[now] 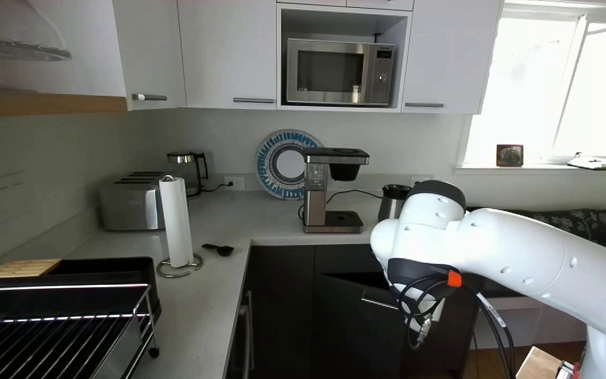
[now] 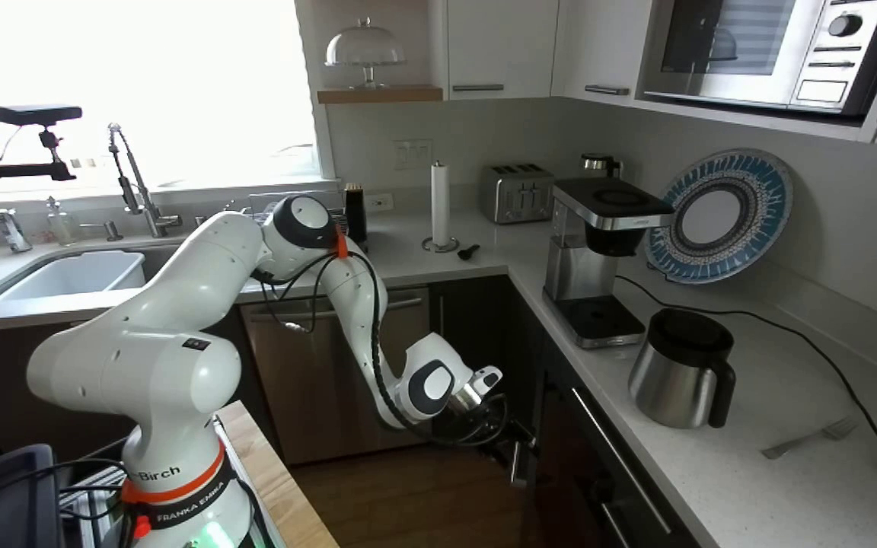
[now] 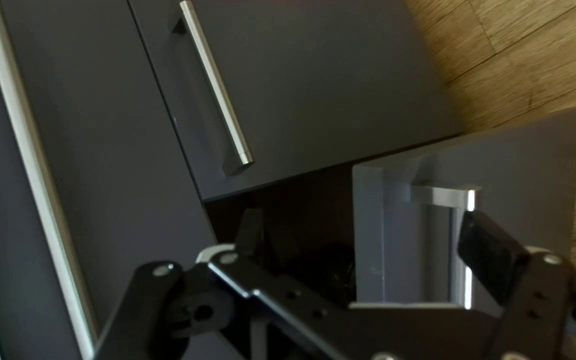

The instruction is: Close the left cabinet door of the right cabinet base doors

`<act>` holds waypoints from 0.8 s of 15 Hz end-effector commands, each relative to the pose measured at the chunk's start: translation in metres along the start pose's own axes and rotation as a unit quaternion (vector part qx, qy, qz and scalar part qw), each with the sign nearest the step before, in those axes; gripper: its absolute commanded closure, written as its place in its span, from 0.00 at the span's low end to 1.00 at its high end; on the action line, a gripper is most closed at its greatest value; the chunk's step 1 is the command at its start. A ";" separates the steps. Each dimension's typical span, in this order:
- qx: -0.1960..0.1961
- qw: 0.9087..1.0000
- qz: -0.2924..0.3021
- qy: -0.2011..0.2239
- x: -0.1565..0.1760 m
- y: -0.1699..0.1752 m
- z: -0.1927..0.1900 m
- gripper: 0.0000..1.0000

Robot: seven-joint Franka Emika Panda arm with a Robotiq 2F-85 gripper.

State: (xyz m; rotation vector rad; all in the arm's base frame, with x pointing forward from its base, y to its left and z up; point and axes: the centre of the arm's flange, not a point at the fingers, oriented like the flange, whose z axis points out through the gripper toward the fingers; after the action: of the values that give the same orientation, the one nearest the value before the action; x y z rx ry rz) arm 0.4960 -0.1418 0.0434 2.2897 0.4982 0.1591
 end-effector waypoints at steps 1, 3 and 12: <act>-0.038 0.999 0.016 -0.011 -0.003 -0.006 0.027 0.00; -0.059 0.998 0.028 -0.015 -0.006 -0.005 0.038 0.00; -0.108 0.991 0.080 -0.022 -0.011 0.001 0.060 0.00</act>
State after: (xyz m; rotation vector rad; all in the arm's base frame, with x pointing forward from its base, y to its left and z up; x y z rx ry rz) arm 0.4992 -0.1866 0.0143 2.1428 0.3138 0.2235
